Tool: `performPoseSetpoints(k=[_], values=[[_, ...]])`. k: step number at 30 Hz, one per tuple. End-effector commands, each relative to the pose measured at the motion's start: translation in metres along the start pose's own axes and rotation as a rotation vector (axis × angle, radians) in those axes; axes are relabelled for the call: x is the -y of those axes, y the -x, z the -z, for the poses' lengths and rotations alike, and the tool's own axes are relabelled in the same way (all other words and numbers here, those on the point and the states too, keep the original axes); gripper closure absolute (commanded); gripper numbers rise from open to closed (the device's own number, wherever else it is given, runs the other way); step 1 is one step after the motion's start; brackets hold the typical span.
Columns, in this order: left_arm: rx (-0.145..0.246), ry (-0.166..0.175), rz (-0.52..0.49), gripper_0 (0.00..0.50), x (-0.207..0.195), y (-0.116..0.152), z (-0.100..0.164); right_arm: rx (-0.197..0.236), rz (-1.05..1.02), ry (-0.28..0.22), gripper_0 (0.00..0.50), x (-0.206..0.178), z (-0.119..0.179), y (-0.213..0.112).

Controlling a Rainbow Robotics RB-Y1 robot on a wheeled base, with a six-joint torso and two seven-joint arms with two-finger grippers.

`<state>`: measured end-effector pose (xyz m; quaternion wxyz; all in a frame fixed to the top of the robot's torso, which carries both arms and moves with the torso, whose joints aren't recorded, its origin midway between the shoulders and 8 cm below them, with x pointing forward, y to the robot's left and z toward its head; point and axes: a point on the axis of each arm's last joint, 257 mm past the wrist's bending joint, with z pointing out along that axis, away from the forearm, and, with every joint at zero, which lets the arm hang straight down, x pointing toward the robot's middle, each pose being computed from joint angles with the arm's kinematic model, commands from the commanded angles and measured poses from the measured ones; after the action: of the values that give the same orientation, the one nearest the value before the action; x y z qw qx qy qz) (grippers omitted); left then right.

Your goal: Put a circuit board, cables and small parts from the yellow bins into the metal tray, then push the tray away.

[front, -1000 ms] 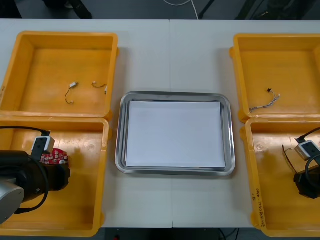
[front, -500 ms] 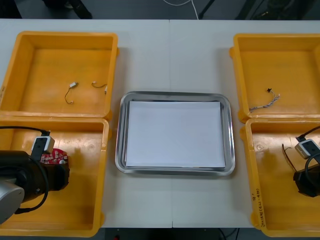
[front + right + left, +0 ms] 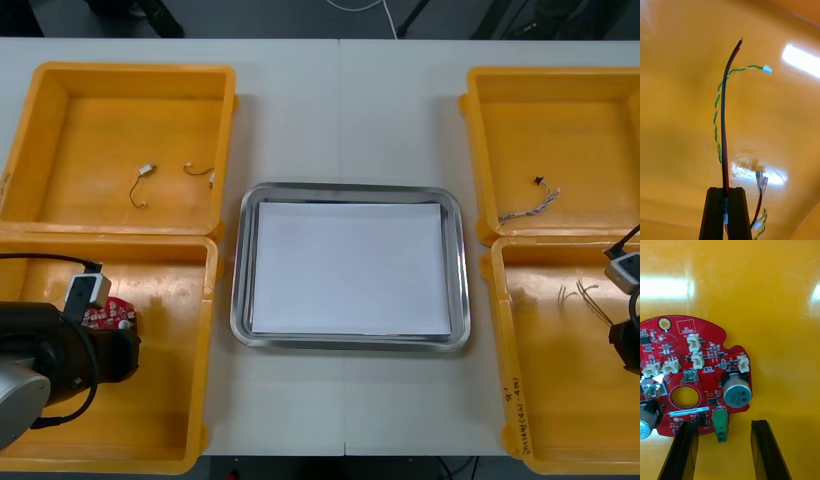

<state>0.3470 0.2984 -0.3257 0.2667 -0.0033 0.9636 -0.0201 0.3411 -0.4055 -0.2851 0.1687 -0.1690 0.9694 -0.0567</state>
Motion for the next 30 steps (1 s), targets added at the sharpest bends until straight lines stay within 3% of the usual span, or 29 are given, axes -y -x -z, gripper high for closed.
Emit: performPoseSetpoints(k=[1,3,14,19,25,30], values=[[0.012,0.015,0.047,0.287,-0.001,0.005,0.002,0.065,-0.065,0.018,0.500,0.005,0.041,0.035],[0.013,0.015,0.046,0.498,-0.001,0.005,0.002,0.061,-0.069,0.027,0.500,0.006,0.053,0.038],[0.015,0.015,0.041,0.500,-0.001,0.006,0.002,0.049,-0.088,0.070,0.500,0.012,0.108,0.048],[0.013,0.021,0.037,0.500,-0.002,0.007,0.002,0.051,-0.059,0.040,0.500,0.015,0.127,0.052],[0.004,0.033,0.040,0.500,-0.007,0.013,0.006,0.072,-0.049,0.022,0.500,0.015,0.139,0.065],[0.010,0.043,0.039,0.500,-0.015,0.023,0.012,0.098,-0.007,0.047,0.500,0.003,0.149,0.083]])
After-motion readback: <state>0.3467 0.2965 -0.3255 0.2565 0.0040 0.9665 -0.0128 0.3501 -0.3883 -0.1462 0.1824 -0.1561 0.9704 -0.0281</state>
